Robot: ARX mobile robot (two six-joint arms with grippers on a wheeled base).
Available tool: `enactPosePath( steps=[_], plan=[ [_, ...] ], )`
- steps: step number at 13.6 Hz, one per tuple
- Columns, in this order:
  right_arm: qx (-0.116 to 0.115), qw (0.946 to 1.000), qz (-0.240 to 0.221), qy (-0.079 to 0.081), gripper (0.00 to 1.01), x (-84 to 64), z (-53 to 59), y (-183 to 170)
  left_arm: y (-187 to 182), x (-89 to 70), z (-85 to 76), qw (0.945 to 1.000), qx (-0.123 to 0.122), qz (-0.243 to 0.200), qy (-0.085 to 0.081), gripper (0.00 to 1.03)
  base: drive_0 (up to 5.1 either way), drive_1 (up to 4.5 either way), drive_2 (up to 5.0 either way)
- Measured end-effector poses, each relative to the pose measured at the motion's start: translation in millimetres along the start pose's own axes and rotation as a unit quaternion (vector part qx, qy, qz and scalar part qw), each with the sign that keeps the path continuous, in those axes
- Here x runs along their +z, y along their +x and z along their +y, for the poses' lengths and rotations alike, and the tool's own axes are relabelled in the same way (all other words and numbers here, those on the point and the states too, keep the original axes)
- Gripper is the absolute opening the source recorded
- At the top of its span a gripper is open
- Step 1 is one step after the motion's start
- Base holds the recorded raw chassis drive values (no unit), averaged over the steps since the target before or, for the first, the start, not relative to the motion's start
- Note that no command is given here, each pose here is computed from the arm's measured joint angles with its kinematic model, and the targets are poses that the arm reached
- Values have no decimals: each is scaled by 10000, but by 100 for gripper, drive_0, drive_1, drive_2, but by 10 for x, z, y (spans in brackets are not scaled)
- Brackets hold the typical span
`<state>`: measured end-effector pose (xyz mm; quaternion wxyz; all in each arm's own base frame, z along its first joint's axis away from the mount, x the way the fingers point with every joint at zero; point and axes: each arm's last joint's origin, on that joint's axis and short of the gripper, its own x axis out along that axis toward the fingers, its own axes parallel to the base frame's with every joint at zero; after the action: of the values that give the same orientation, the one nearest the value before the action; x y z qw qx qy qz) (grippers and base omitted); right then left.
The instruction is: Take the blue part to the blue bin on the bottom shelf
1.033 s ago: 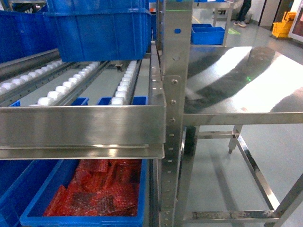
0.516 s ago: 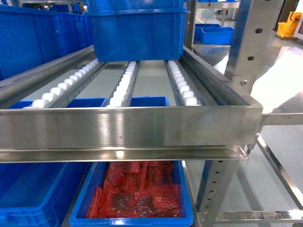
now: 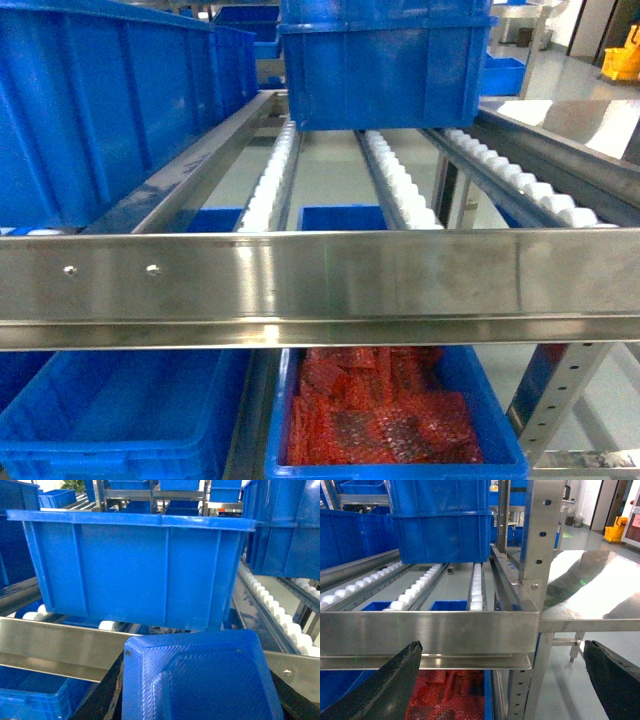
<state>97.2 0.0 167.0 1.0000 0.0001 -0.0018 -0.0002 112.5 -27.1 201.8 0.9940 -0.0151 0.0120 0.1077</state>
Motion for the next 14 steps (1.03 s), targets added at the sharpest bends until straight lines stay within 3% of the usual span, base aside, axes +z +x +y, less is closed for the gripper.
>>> enactPosePath(
  steps=[6,14],
  plan=[
    [15,10000,8,0,98,-1,1,0,0,0,0,10000,0,-2,-1,43,-501,245,245],
    [10,10000,6,2,98,-1,1,0,-1,0,-1,10000,-6,0,0,43,0,0,0]
  ],
)
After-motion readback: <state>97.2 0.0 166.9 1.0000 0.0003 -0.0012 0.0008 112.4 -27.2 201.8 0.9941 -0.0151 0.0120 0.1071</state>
